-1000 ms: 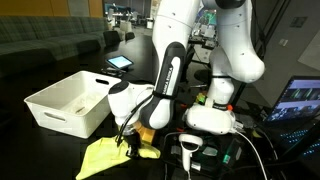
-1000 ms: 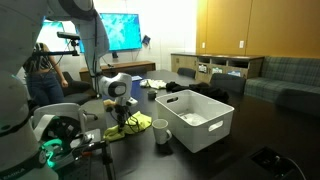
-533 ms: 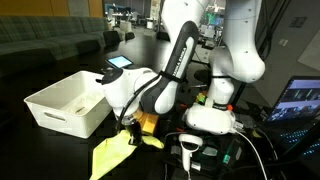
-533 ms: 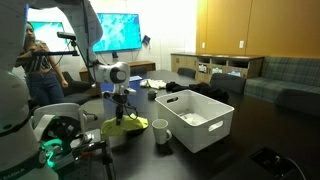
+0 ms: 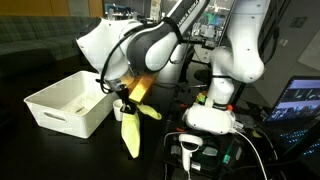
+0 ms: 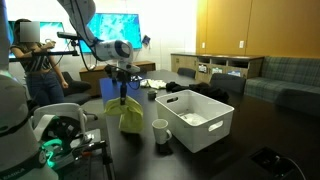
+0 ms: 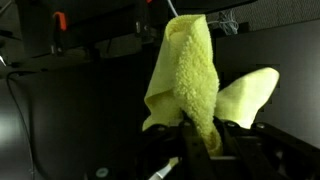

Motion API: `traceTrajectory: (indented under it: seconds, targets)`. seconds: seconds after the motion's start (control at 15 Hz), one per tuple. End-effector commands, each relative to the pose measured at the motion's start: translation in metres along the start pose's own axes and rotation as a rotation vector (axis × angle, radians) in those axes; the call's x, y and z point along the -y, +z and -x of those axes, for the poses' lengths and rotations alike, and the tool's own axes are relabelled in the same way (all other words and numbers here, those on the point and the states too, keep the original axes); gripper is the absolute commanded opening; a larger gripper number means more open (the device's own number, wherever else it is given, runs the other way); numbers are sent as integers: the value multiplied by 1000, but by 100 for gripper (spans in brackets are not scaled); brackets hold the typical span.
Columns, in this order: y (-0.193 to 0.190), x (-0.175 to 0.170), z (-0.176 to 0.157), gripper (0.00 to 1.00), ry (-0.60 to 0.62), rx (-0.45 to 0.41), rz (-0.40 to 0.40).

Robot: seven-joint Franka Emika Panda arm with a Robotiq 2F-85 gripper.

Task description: Pick up the two cloths and put them in the box, then pick up the seal tape and marker and put them in the cup

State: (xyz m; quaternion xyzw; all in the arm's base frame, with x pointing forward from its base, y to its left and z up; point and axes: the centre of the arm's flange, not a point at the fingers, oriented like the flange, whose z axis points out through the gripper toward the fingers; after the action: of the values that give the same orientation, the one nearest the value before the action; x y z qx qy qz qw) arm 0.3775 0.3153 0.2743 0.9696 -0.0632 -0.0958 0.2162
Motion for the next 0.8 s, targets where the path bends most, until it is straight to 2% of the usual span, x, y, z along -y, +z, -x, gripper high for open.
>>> traceTrajectory:
  seconds: [0.0, 0.33, 0.73]
  targets:
    - [-49, -7, -12, 3, 86, -3, 38]
    - [-82, -20, -21, 3, 145, -15, -16]
    - [-94, -51, -40, 3, 197, -35, -76]
